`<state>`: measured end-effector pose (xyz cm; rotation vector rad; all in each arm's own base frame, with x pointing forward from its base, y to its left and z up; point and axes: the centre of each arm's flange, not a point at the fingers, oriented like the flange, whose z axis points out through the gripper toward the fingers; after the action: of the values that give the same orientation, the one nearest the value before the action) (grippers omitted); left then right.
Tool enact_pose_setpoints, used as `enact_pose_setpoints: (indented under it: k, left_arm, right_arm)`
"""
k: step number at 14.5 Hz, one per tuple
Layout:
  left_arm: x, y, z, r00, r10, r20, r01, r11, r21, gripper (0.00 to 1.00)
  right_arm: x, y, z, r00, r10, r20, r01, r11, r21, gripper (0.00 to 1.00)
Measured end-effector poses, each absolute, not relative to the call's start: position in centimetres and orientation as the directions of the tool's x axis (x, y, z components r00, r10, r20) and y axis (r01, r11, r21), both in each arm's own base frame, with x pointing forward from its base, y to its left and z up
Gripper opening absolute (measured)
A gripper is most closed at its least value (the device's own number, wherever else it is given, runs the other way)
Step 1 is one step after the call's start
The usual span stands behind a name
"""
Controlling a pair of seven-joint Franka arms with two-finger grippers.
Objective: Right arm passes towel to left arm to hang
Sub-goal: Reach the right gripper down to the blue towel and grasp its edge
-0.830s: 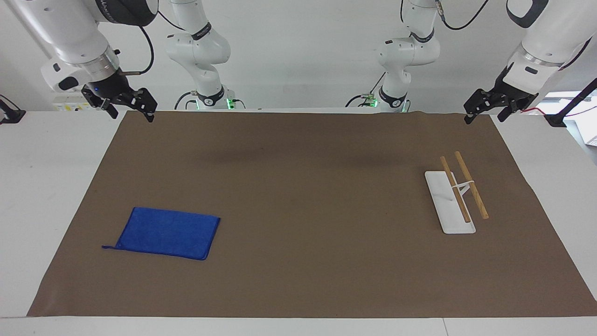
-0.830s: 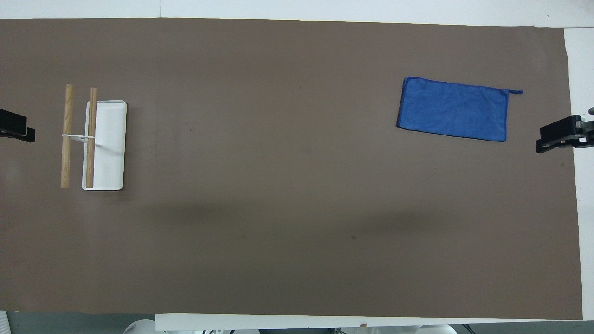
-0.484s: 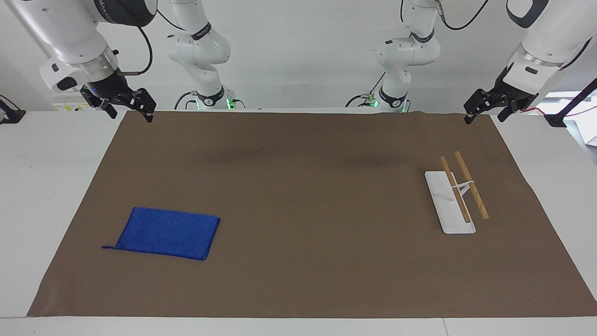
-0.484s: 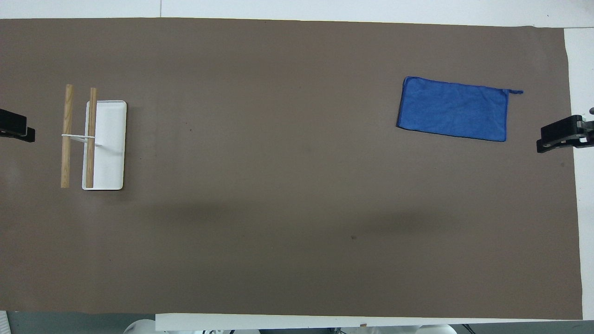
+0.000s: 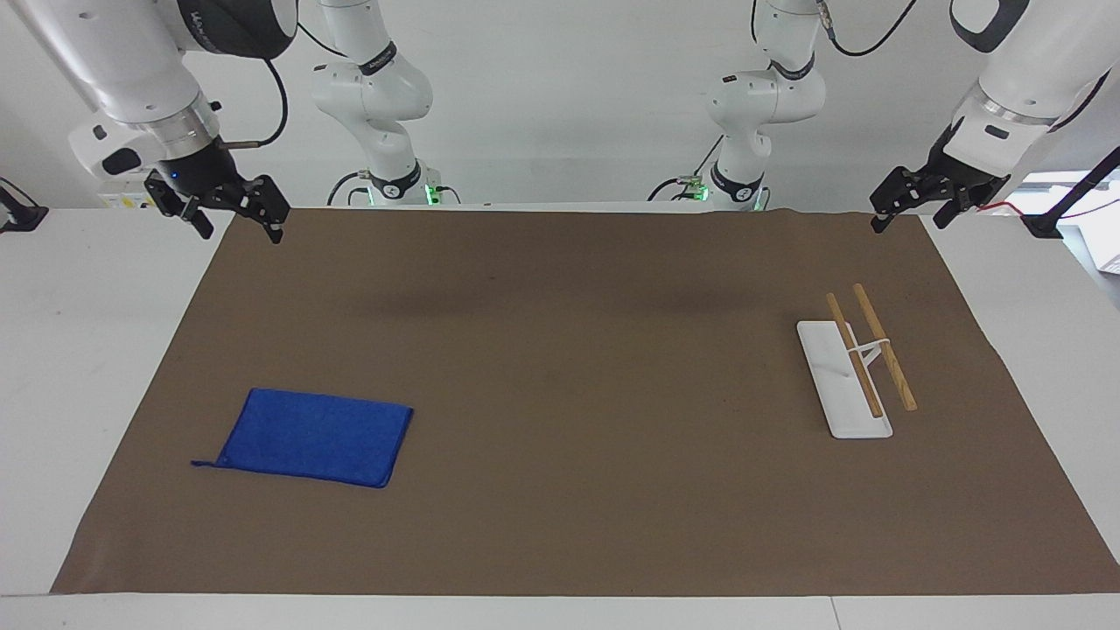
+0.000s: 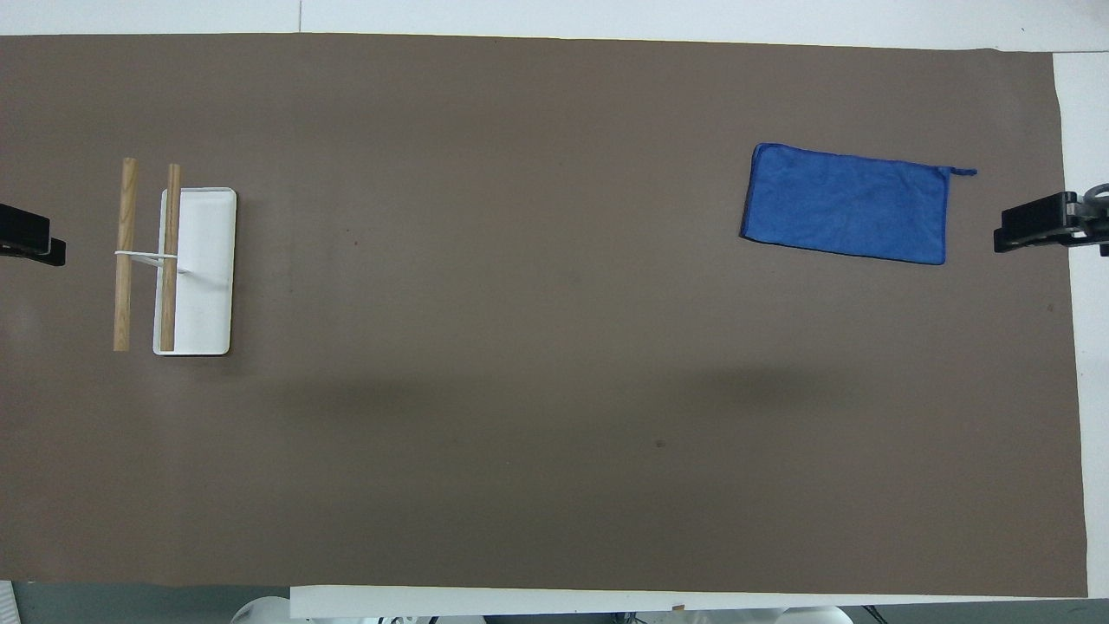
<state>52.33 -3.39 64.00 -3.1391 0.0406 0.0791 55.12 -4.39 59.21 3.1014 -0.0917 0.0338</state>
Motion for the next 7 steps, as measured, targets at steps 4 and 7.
enact_pose_setpoints:
  k: [4,7]
  left_arm:
    - [52.3,-3.4,64.0,0.998,-0.026,-0.05,-0.026,-1.0,-0.001,1.0]
    - [52.3,-3.4,64.0,0.998,-0.026,-0.05,-0.026,-1.0,-0.001,1.0]
  right_arm:
    - [60.2,-4.8,48.4,0.999,-0.052,0.015,-0.052,-0.998,0.031,1.0]
    - [62.3,-5.3,40.4,0.999,-0.053,0.003,-0.053,-0.998,0.025,0.99]
